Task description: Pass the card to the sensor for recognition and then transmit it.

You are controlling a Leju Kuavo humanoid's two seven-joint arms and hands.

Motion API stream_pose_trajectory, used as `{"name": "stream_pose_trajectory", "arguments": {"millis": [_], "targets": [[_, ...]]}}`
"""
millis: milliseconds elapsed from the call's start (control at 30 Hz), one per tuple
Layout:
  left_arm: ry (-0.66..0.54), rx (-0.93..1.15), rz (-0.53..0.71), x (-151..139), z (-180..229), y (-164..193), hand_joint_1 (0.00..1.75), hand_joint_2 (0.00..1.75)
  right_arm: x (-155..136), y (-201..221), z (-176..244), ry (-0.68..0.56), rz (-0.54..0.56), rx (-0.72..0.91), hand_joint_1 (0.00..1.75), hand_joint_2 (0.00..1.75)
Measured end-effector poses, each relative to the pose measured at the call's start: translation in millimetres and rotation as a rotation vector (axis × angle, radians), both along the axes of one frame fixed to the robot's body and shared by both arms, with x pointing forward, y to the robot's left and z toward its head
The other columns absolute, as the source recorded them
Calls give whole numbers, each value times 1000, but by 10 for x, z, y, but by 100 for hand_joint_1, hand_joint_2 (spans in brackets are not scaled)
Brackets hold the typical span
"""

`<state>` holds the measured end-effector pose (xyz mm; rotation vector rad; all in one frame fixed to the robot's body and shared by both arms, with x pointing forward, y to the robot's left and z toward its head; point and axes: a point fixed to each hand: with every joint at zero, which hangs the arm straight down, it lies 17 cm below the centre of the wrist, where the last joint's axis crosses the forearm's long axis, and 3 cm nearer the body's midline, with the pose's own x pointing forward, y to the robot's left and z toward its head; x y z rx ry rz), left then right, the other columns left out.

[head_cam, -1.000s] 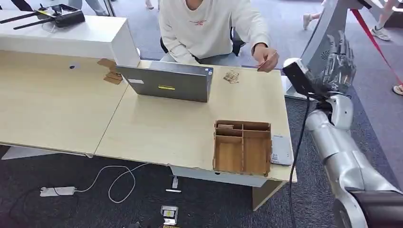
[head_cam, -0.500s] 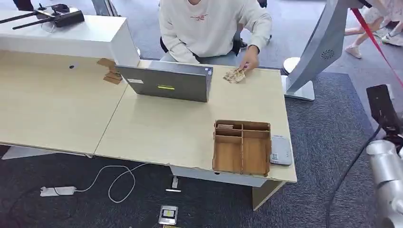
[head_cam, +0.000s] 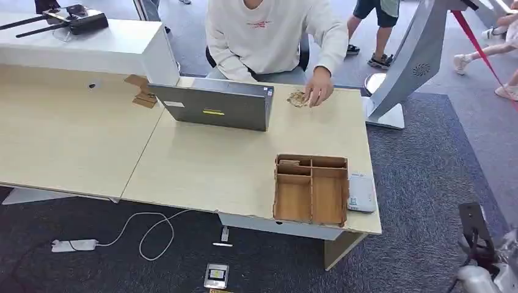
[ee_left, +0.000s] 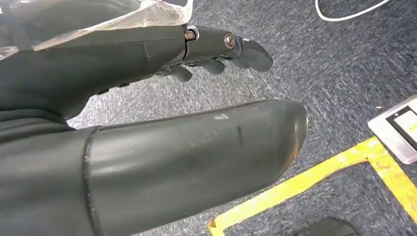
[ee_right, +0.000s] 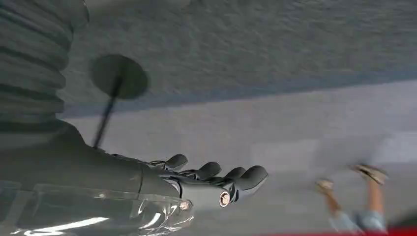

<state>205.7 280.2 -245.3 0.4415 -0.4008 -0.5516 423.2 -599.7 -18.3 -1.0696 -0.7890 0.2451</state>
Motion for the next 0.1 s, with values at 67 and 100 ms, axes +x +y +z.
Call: {"name": "stream_pose_trajectory", "arguments": {"millis": [67,100], "targets": [[2,-1,1,-11,-4,0,0,0,-311,-61,-281,61,-69,54,0,175],[2,-1,2,-10,-4,0,0,0,-455,-96,-387,84,-102,72,0,175]]}}
